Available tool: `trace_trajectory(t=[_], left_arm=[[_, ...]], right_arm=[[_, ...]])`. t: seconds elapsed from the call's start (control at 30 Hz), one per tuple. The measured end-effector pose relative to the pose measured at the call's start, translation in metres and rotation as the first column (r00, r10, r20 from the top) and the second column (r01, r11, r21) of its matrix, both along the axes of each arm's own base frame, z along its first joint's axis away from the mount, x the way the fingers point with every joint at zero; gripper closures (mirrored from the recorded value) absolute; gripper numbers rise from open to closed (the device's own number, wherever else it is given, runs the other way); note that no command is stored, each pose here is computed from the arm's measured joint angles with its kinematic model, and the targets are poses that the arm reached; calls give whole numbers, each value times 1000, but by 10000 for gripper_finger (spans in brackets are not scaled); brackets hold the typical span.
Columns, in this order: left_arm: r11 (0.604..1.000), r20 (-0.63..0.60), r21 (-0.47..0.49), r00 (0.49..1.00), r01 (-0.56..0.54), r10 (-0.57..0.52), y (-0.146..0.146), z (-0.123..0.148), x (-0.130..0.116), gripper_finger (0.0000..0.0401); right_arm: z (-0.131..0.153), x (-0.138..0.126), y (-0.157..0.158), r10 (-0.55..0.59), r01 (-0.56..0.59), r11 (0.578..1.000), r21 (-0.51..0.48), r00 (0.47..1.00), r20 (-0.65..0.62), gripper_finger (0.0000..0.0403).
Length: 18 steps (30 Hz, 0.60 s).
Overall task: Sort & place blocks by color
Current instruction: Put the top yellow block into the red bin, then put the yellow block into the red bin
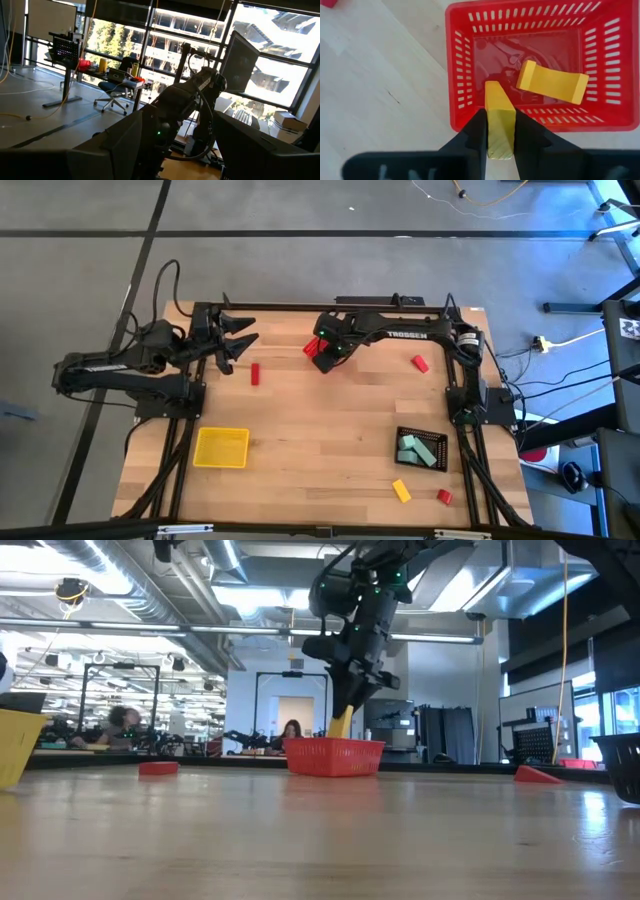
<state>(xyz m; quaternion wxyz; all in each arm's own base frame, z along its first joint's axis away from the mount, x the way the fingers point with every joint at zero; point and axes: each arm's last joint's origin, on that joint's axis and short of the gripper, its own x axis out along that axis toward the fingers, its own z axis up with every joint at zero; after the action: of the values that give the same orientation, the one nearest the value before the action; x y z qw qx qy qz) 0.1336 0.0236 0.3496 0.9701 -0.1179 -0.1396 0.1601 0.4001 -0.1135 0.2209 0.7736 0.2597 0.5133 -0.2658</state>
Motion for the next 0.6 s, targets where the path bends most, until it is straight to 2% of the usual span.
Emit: trace_trajectory(t=[0.2,0.6], left_arm=[[1000,-5,0,1000,0,0,0,0,0,166],[1000,-7,-1,1000,0,0,0,-1,0,166]], right_arm=[[0,0,0,-2,2,1000,0,1000,1,289],[2,0,0,14,-14,1000,-9,1000,8,280]])
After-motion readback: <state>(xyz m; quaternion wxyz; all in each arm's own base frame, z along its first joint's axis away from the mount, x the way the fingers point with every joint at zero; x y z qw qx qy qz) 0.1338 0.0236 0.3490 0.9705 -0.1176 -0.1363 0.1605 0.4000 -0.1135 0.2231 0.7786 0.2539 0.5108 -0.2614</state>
